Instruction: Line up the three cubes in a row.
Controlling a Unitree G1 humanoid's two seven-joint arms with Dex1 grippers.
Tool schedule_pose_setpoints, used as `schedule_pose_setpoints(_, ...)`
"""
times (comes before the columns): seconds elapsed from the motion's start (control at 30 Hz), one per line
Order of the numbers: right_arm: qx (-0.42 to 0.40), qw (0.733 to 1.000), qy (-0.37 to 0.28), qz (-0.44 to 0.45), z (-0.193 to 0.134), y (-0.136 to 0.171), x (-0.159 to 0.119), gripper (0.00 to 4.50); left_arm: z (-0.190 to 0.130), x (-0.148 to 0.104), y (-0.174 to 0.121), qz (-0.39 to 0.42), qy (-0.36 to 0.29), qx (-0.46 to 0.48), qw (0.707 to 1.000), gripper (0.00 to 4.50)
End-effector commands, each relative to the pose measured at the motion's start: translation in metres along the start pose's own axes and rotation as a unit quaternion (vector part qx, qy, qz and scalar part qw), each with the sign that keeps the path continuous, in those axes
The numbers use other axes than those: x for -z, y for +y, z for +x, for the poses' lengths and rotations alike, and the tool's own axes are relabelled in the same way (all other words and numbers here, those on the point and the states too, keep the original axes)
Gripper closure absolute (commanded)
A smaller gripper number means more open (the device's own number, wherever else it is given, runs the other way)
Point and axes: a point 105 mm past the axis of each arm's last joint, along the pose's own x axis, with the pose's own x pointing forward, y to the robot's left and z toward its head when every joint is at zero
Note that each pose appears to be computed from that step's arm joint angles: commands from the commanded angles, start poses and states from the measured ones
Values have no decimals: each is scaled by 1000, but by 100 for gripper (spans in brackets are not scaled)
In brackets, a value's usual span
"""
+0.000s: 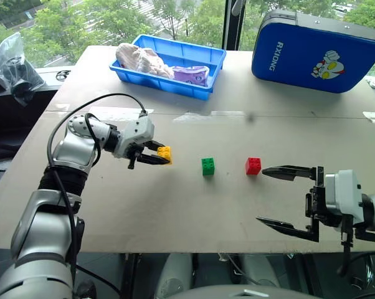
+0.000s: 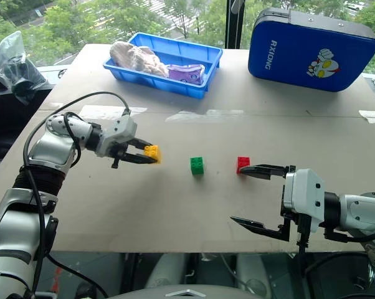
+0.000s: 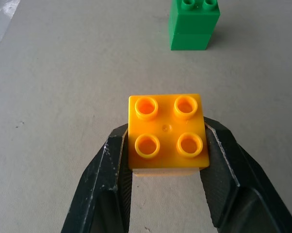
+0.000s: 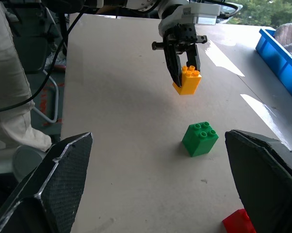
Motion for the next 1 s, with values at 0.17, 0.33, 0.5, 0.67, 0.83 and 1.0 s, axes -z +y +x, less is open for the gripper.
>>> schedule_pose_setpoints(0.17, 2, 1000, -8, -15, 2, 3, -6, 0, -3, 2, -5, 25, 13, 18, 999, 307)
schedule_pose_setpoints(0.33, 3, 1000, -5, -14, 1, 2, -4, 0, -2, 7, -8, 26, 20, 17, 999, 307)
schedule_pose_setpoints(0.5, 5, 1000, -3, -14, 0, 2, -4, 0, 1, 12, -9, 27, 24, 9, 999, 307)
schedule_pose_setpoints(0.67, 6, 1000, 0, -14, -2, 2, -3, 0, 7, 12, -3, 34, 22, -7, 999, 307)
schedule_pose_setpoints(0.83, 12, 1000, 3, -15, -3, 1, -3, 0, 12, 8, -1, 39, 17, -4, 999, 307)
schedule_pose_setpoints(1.0, 14, 1000, 4, -15, -3, 2, -3, 0, 14, 9, 3, 35, 12, -10, 999, 178)
